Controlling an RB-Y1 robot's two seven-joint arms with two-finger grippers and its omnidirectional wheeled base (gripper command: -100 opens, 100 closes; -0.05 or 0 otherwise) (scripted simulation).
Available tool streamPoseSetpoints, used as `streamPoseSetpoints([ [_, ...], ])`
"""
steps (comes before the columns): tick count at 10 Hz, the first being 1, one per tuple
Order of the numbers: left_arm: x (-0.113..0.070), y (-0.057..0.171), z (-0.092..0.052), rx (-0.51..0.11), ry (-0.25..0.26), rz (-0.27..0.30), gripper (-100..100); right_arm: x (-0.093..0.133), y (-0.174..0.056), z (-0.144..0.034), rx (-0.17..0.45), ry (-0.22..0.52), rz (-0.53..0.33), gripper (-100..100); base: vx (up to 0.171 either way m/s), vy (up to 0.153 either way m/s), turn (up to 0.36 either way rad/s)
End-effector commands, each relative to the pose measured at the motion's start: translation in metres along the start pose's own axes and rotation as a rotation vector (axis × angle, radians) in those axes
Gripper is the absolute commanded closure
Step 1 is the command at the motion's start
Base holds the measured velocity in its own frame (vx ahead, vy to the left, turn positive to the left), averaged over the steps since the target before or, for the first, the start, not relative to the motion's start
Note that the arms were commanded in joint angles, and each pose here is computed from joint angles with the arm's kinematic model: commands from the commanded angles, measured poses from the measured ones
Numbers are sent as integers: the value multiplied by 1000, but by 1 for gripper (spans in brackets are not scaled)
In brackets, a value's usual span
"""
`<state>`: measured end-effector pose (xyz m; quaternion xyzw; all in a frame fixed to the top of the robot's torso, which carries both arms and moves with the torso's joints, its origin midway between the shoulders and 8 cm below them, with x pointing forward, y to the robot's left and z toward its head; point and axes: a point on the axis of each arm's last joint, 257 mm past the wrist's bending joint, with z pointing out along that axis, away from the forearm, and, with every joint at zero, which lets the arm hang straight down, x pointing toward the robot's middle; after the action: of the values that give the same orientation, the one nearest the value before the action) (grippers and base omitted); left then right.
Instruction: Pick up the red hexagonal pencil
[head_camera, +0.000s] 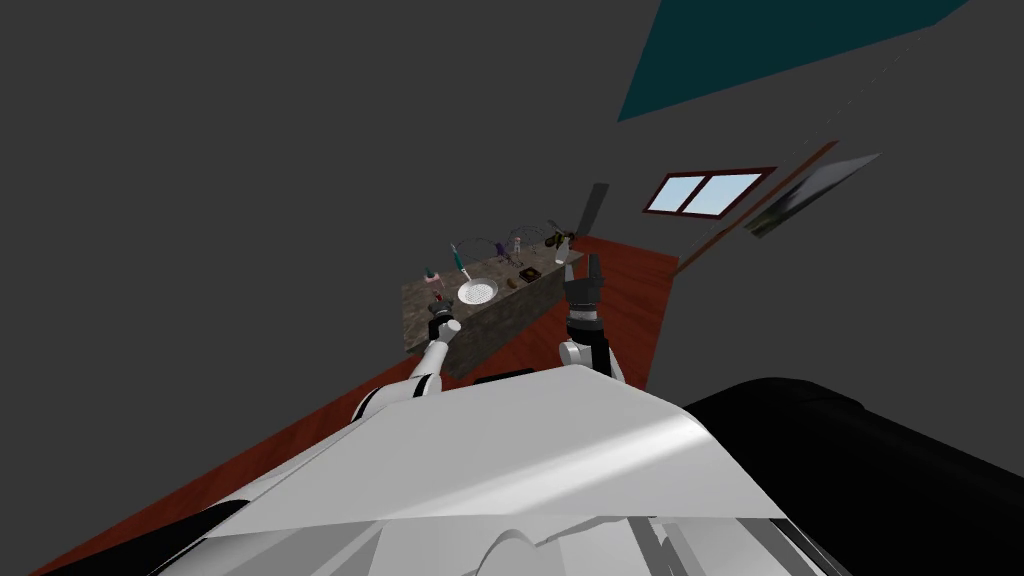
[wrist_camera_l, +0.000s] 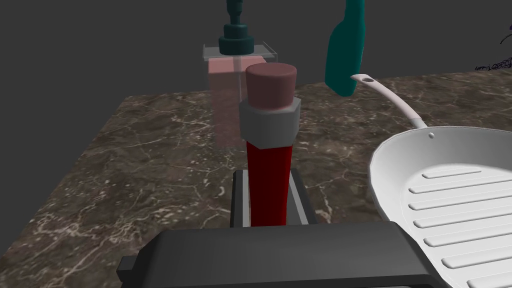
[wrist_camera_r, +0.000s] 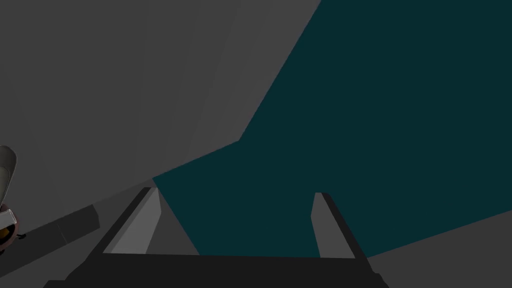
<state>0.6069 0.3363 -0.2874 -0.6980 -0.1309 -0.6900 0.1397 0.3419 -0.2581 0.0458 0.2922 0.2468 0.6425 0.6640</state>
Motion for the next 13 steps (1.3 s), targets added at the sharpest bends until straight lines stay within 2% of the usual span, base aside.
streamPoseSetpoints([
  [1,0,0,0,0,0,0,100,0,0,0,0,0,0,0,0,0,0],
  [2,0,0,0,0,1,0,100,0,0,0,0,0,0,0,0,0,0],
  [3,0,0,0,0,1,0,0,0,0,0,0,0,0,0,0,0,0],
  [4,-11,-13,-8,16,-20,-7,100,0,0,0,0,0,0,0,72,-21,-197],
  [6,-9,-25,-13,30,-5,-8,100,0,0,0,0,0,0,0,56,-19,-70],
  [7,-20,-36,-22,46,-23,-18,100,0,0,0,0,0,0,0,58,-16,-196],
  [11,-15,-74,-43,93,9,-31,100,0,0,0,0,0,0,0,49,-12,-111],
  [12,-29,-83,-52,103,-13,-20,100,0,0,0,0,0,0,0,38,-9,19],
  [13,-22,-92,-57,115,2,-39,100,0,0,0,0,0,0,0,68,-11,-192],
])
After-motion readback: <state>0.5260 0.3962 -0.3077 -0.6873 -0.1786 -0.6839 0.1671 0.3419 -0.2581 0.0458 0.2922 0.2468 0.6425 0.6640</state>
